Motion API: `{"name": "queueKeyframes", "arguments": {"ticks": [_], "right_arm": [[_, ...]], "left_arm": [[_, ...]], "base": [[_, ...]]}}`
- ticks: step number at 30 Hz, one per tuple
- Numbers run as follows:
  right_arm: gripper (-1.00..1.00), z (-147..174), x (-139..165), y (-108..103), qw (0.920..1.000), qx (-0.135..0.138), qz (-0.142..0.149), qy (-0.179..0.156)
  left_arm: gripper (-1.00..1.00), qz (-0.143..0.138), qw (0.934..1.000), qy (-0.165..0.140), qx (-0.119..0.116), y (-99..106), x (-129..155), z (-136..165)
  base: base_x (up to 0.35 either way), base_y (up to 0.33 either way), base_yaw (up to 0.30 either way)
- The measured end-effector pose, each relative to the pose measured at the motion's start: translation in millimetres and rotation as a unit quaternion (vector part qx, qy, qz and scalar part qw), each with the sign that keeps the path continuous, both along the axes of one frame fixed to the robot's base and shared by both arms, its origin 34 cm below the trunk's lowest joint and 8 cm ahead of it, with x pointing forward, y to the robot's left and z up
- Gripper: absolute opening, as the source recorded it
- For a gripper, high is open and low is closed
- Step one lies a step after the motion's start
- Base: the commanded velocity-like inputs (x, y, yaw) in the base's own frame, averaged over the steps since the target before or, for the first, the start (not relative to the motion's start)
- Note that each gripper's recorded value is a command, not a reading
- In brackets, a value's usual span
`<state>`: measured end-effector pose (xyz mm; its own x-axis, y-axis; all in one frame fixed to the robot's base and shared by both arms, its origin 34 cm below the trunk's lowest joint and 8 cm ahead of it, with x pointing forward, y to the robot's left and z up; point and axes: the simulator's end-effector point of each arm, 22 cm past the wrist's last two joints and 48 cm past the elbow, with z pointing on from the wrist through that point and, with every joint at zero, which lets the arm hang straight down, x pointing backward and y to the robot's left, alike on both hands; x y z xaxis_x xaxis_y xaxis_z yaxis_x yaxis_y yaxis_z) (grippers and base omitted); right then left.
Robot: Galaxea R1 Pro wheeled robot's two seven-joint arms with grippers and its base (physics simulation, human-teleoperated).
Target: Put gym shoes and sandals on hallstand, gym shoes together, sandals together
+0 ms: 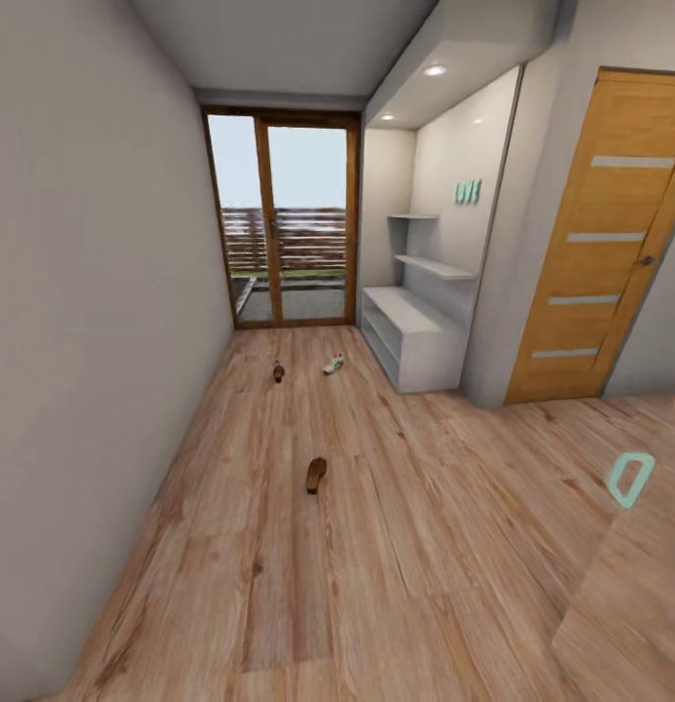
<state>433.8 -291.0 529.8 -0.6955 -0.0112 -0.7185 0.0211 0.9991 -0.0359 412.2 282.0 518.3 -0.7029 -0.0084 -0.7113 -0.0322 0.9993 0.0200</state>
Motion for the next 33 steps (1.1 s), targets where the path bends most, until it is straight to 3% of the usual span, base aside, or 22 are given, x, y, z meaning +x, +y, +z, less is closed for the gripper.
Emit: {"name": "queueKeyframes", "arguments": {"ticks": [33], "right_arm": [[1.00,0.1,0.1,-2.5,1.0000,-0.001,-0.001,0.000]], "left_arm": [[1.00,0.000,1.0000,0.000,0.000,-0.2,0.2,0.1]], "base": [[0.323,-0.092,-0.001]]}}
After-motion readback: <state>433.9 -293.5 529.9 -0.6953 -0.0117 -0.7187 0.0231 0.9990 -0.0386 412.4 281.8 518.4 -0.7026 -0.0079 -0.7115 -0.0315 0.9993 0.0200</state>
